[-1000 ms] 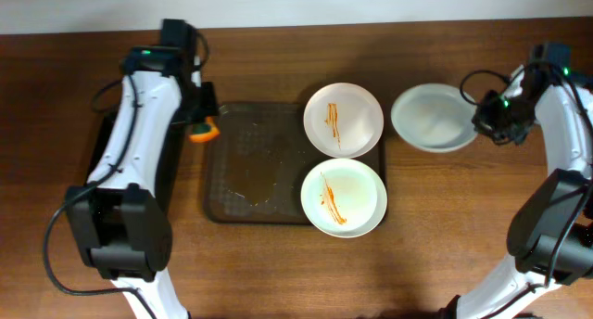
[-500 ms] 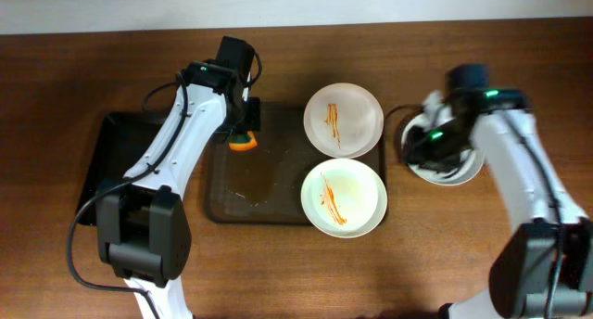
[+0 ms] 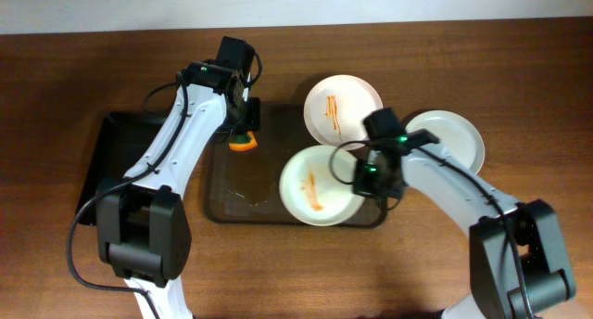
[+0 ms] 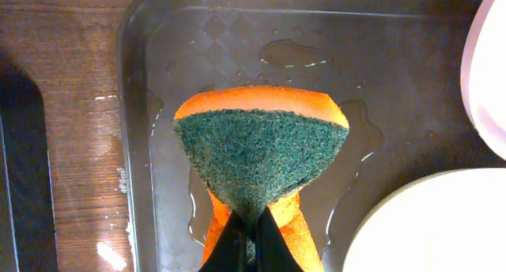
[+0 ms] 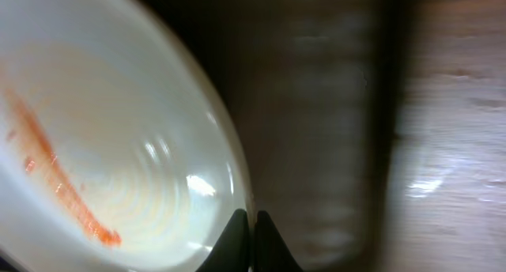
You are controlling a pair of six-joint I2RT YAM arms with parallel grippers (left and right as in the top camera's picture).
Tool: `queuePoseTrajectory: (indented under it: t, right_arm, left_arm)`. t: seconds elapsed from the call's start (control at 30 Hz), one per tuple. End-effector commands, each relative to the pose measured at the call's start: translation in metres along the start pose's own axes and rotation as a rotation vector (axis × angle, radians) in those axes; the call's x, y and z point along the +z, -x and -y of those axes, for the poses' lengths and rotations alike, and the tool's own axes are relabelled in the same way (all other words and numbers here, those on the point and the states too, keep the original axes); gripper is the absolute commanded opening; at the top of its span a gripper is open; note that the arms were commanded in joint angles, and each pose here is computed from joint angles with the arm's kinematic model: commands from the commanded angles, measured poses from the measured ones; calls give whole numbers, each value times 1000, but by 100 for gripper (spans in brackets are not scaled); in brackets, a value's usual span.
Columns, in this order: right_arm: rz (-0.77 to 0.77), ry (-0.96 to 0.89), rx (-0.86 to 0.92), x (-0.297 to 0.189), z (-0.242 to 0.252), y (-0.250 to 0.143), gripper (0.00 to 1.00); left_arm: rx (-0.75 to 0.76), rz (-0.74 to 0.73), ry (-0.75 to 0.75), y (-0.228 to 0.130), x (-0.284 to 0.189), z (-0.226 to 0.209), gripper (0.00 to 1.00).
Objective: Clean dirty plates on tray and stack at the side
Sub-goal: 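Grip the lower plate's rim with the right gripper on the tray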
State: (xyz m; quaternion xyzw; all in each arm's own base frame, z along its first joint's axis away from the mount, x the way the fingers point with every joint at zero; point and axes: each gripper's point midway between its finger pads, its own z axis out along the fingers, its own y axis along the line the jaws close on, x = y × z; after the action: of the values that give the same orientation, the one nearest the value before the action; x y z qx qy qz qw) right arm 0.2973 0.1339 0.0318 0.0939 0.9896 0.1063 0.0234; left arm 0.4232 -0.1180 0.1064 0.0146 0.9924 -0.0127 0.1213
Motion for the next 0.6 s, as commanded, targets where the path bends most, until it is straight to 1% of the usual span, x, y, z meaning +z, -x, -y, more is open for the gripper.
queuePoseTrajectory:
  t: [0.0, 0.03, 0.07, 0.1, 0.13, 0.17, 0.2, 0.23, 0.27, 0.3, 0.37, 0.43, 0.47, 0.5, 0.53, 0.57]
  right_arm:
    - [132, 23, 126, 3, -54, 2, 4]
    - [247, -13, 206, 8, -64, 10, 4]
    - [313, -28, 227, 13, -71, 16, 4]
    - [335, -16, 217, 21, -81, 17, 4]
    - [322, 1, 204, 32, -88, 16, 5]
    - [282, 9, 190, 46, -92, 11, 39]
    - [270, 18, 122, 47, -94, 11, 66]
    - [279, 51, 18, 45, -102, 17, 79]
    - [292, 81, -67, 42, -107, 26, 79]
    - [305, 77, -88, 40, -102, 33, 73]
    - [287, 94, -85, 43, -92, 44, 57]
    - [182, 172, -79, 56, -98, 32, 47]
    - [165, 193, -94, 58, -102, 29, 46]
    - [164, 202, -110, 58, -104, 29, 40]
    - [161, 205, -110, 58, -104, 29, 36]
    - [149, 204, -105, 59, -104, 26, 27]
  left_arm:
    - [12, 9, -2, 0, -4, -1, 0]
    - [12, 10, 0, 0, -4, -1, 0]
    - [12, 11, 6, 1, -4, -2, 0]
    - [12, 11, 6, 1, -4, -2, 0]
    - [12, 10, 6, 1, -4, -2, 0]
    - [12, 9, 6, 0, -4, -2, 0]
    - [12, 8, 6, 0, -4, -2, 0]
    - [12, 8, 6, 0, -4, -2, 0]
    - [12, 9, 6, 0, -4, -2, 0]
    - [12, 9, 6, 0, -4, -2, 0]
    - [12, 9, 6, 0, -4, -2, 0]
    - [12, 5, 6, -2, -1, -2, 0]
    - [12, -6, 9, -5, 1, -3, 0]
    - [13, -15, 11, -8, 3, -3, 0]
    - [13, -19, 12, -9, 5, -4, 0]
    - [13, -25, 10, -11, 6, -3, 0]
